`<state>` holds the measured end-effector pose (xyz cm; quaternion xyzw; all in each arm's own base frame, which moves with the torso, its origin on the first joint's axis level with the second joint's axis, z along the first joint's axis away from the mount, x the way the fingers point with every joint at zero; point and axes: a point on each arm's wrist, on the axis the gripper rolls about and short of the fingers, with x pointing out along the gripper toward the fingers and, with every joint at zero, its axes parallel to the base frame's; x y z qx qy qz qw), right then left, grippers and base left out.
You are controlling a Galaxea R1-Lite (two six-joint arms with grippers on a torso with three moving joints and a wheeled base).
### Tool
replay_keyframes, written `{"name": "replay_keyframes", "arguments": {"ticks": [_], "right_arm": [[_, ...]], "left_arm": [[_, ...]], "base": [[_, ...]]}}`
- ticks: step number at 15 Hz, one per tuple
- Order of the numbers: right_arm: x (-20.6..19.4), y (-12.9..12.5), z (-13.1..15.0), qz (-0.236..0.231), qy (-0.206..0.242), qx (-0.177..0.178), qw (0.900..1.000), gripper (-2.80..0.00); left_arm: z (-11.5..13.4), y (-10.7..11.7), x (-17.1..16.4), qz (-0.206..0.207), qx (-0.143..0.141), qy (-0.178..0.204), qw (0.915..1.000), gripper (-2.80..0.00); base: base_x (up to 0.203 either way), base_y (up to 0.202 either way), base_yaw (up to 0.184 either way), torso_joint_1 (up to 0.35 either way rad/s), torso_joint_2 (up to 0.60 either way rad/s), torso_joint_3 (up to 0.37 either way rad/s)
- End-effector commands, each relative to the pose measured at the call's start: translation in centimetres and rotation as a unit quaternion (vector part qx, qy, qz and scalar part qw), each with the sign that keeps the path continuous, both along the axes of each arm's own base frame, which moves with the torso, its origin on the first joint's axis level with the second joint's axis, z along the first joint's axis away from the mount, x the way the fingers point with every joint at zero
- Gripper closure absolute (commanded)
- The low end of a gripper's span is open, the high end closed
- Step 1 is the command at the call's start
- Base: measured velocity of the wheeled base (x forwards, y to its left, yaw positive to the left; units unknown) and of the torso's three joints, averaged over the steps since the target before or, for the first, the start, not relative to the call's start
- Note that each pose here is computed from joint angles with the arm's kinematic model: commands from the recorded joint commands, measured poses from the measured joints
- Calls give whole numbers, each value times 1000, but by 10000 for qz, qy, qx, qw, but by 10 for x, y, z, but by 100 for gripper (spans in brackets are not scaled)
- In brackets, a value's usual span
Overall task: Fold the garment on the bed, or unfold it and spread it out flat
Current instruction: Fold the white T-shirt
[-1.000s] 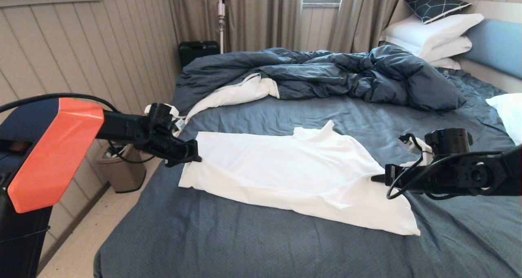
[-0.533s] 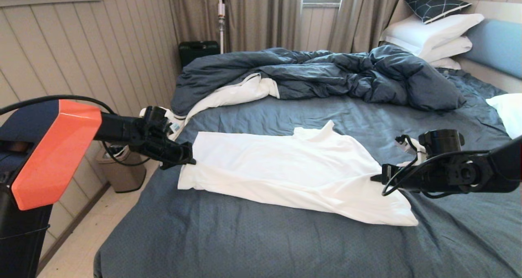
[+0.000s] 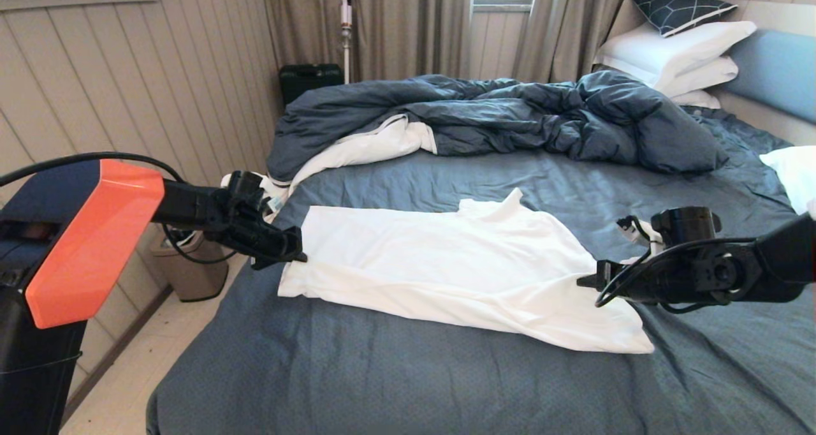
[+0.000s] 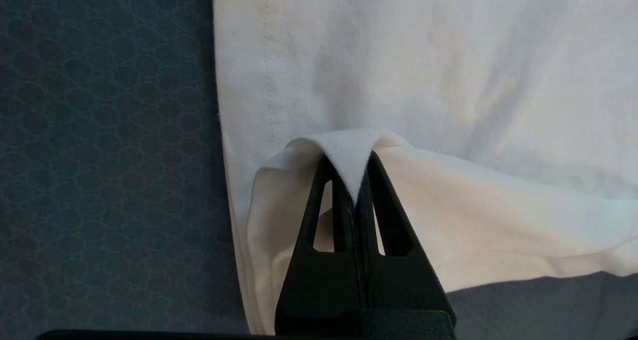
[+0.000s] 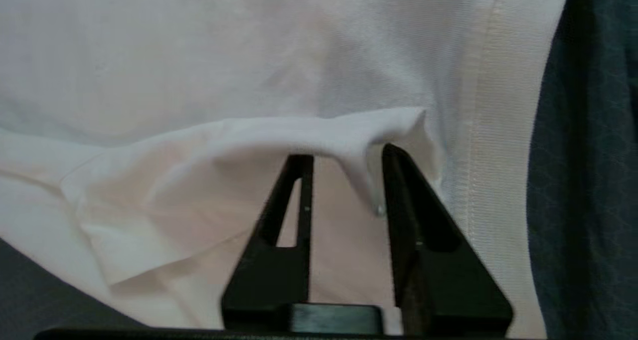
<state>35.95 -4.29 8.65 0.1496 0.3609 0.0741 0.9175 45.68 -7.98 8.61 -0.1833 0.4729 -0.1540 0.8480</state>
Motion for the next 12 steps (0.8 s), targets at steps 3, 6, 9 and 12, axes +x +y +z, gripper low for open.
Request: {"name": "replay_keyframes", "arguments": {"ticks": [3,6,9,12], "right_arm": [[-2,-1,0,0,-2,4,10000,-280],[-8,-6,0,-86,18,3,10000,-280],[-19,-15,8,-201,-50,-1,9998,-280],[-31,-21,14,-220,-84,86,9997,-280]], "left_arm": [[3,-3,-2,-26,-25,-2,10000,-280],[9,0,-9,4,-15,14,10000,-280],[22,10,-23,82,-1,-2,10000,-280],[28,18,-37,139,23,28,9999,-280]], "base": [[0,0,0,0,0,0],[0,0,0,0,0,0],[0,0,0,0,0,0],[0,0,0,0,0,0]]}}
